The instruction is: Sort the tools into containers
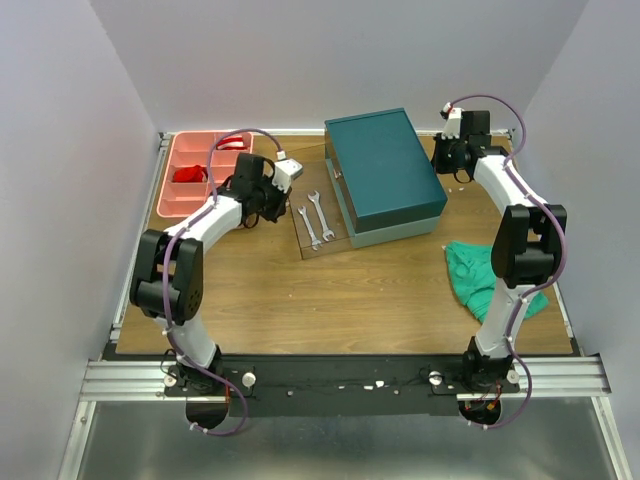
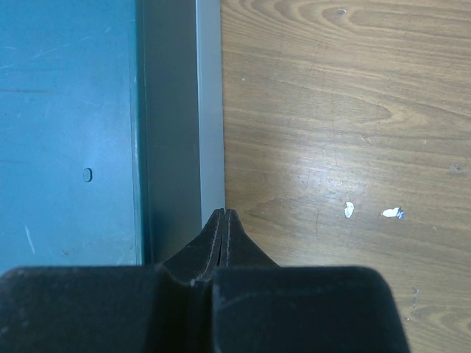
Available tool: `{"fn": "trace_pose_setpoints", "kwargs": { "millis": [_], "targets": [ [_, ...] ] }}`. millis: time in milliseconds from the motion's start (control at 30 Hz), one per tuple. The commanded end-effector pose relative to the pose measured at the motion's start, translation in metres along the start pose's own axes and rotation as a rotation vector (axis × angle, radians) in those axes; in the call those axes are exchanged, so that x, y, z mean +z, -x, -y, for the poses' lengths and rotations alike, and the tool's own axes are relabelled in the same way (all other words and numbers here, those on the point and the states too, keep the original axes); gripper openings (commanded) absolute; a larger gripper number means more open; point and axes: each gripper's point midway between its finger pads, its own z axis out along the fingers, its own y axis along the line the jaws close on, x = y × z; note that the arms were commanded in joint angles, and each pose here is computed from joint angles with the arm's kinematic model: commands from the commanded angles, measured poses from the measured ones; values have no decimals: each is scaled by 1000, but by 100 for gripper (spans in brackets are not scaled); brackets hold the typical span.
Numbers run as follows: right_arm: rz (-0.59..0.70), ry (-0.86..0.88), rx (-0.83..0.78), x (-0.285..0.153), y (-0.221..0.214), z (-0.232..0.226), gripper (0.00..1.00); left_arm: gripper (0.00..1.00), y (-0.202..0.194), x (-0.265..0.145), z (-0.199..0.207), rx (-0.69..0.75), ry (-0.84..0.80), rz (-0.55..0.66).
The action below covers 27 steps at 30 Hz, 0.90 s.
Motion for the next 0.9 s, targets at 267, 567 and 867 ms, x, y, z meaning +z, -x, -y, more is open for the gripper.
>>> {"fn": "trace_pose_setpoints", "kwargs": {
  "millis": [267, 567, 867],
  "targets": [
    [-80, 48, 18, 0, -30, -17, 1, 0, 29, 65, 45, 38, -138, 10],
    [-100, 55, 27, -4, -38, -20, 1, 0, 68, 94, 68, -111, -269, 114],
    [-113, 42, 33, -7, -45, -19, 0, 0, 93, 108, 99, -360, -479, 262]
  ]
}}
